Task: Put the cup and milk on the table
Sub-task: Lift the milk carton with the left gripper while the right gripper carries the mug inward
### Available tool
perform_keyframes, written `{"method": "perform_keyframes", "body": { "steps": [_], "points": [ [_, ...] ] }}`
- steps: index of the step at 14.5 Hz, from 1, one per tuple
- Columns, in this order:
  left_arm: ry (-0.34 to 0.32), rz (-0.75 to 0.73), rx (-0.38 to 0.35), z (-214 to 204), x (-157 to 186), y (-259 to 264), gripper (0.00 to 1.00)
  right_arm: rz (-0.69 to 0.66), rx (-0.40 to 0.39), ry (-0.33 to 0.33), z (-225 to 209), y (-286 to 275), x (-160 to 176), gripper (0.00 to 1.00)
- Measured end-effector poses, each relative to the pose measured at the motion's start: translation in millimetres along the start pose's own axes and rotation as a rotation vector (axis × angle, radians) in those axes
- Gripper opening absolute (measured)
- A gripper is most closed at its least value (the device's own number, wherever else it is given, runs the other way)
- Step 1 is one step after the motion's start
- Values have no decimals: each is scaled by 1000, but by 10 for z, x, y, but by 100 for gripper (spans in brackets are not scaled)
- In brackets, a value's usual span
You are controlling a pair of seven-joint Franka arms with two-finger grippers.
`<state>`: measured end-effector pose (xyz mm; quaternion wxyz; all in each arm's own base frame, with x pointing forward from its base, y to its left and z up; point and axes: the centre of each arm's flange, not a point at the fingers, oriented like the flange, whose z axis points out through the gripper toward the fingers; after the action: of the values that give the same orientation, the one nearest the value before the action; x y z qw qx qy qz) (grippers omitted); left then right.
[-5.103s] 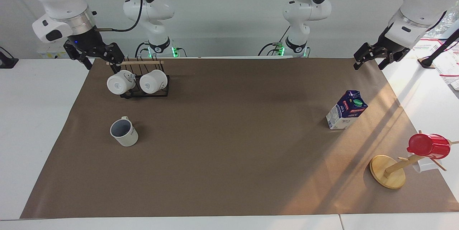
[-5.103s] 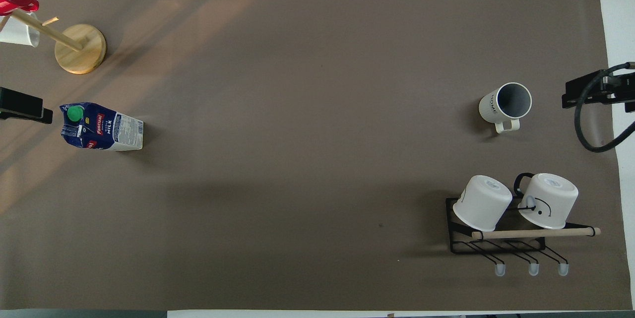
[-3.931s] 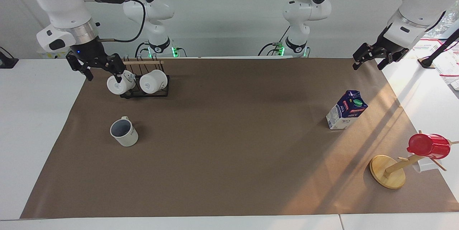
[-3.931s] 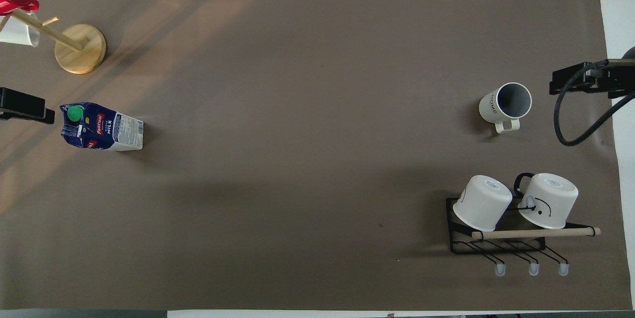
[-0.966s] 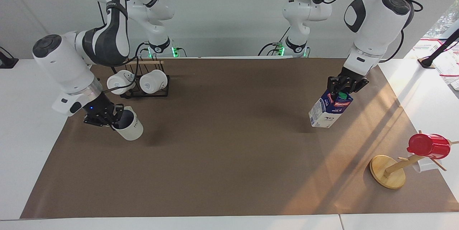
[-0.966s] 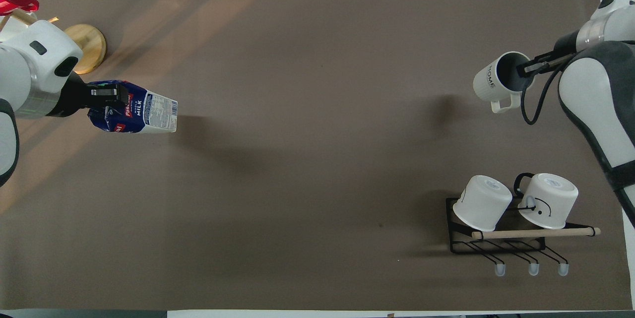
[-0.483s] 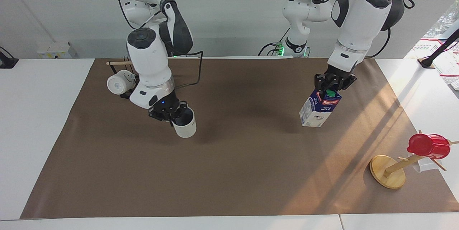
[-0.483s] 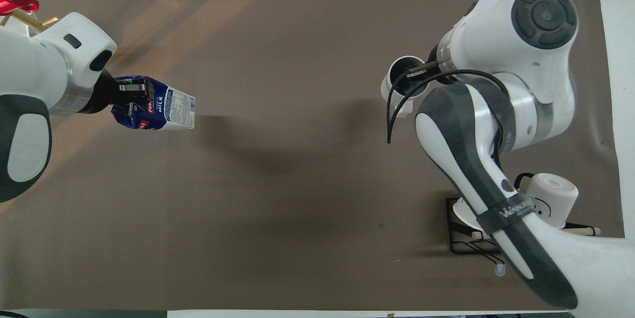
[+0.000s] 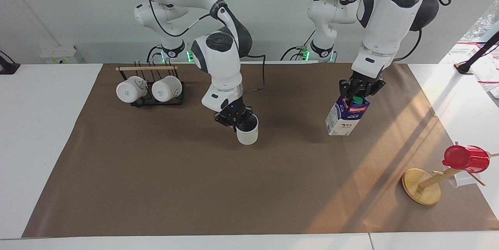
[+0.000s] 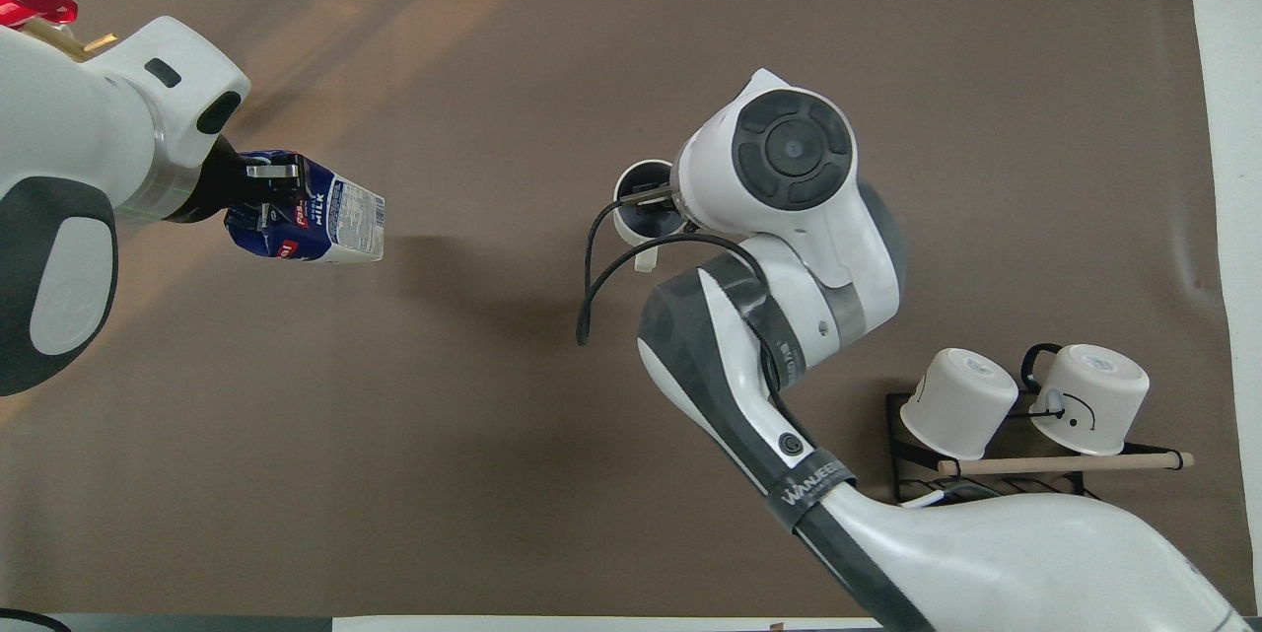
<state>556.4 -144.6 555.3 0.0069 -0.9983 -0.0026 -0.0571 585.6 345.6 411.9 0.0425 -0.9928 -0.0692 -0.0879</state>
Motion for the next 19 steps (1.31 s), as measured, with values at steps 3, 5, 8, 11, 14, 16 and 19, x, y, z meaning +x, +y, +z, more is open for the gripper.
{"method": "perform_keyframes", "body": {
  "steps": [3,5,8,11,14,16,19],
  "points": [
    [-7,-1,5,5,-7,-6,38,-6,-2,-15,263,-178,-77,4],
    [-9,-2,7,7,-9,-7,38,0,-10,-21,318,-130,-76,4],
    [-9,-2,7,7,-10,-8,38,-14,-35,-29,394,-87,-114,4],
    [-10,-2,8,8,-11,-8,38,-21,-41,-35,432,-97,-147,4],
    [-10,-2,8,8,-11,-8,38,-21,-44,-43,476,-87,-177,4],
    [-11,-2,8,10,-10,-8,38,-22,-38,-31,511,-84,-190,4],
    [-11,-2,8,12,-10,-8,38,-23,-34,-22,579,-72,-225,12]
  ]
}}
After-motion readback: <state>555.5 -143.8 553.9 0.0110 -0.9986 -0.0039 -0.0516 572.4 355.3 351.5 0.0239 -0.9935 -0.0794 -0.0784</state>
